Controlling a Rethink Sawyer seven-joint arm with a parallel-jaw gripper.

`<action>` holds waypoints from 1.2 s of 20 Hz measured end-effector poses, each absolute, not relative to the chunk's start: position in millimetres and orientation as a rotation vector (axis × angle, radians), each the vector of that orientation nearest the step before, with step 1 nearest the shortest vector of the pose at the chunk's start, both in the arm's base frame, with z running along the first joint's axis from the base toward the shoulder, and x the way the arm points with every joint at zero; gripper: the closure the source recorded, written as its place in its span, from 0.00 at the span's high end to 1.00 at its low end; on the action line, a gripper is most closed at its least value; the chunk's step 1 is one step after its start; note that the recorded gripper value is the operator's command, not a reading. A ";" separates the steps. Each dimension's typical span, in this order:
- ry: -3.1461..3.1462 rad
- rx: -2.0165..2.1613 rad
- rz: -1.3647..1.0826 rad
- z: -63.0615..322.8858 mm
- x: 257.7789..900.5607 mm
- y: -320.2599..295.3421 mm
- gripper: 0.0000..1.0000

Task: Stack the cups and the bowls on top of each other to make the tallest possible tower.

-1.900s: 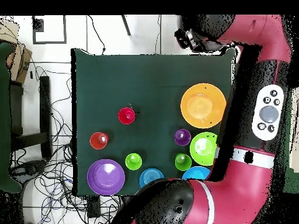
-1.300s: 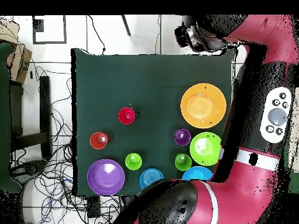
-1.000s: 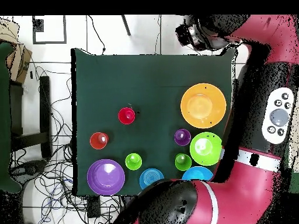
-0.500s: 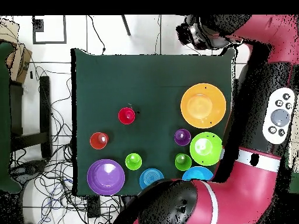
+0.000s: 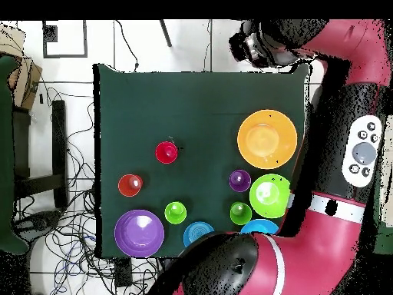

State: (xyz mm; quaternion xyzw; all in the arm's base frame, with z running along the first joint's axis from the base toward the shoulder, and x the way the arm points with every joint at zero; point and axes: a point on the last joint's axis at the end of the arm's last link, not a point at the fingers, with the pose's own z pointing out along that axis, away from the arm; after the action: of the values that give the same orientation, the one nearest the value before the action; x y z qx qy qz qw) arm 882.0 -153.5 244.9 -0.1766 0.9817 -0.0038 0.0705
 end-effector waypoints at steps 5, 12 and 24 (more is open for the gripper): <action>3.006 -0.394 0.001 227.4 877.5 -153.1 1.00; 3.073 -0.010 -0.012 210.8 871.7 -148.1 1.00; 3.012 0.695 -0.076 217.9 857.3 -175.6 1.00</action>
State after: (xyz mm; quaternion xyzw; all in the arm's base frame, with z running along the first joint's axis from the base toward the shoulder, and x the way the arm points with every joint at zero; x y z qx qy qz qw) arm 857.3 -175.6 217.9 0.2246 0.9738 -0.0247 0.0250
